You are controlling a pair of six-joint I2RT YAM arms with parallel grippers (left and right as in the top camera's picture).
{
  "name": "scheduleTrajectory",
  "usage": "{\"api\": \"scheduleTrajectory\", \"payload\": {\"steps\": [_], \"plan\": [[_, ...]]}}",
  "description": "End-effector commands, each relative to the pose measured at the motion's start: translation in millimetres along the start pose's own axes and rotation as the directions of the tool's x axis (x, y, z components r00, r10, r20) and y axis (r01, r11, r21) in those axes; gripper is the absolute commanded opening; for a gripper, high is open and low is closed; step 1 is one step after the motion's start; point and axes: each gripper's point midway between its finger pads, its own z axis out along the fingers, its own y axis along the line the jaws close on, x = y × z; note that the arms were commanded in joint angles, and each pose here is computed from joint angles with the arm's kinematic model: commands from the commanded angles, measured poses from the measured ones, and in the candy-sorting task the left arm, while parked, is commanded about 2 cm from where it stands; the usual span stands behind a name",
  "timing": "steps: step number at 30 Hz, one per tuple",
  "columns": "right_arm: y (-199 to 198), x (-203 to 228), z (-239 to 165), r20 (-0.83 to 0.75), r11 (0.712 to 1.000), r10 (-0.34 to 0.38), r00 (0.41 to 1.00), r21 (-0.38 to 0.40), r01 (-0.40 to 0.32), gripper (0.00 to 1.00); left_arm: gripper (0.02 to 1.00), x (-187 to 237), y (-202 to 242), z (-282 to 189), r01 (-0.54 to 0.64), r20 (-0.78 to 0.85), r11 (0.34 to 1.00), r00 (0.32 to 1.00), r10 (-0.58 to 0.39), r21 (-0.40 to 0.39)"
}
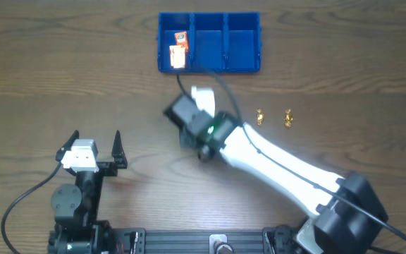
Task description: Sort Candies Into Trays
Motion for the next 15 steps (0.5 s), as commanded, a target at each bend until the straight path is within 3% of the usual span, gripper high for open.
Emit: {"api": "scheduleTrajectory", "payload": {"steps": [1,8,15], "plan": [[-17,-110,-36,0.223,0.996,-0.059,0.973,0.086,0.04,0.191,0.998,16,-2,2,-0.007,-0.038,1.0,0.999,0.007,0.015],[-37,-221,-7,0.31,0.987,-0.091,0.946,0.153,0.045,0.191,0.998,16,-2,2,-0.006,-0.038,1.0,0.999,0.007,0.015],[-54,-253,66,0.298,0.992,-0.048,0.953,0.122,0.012,0.189,0.998,16,-2,2,-0.007,-0.038,1.0,0.999,0.007,0.016]]}}
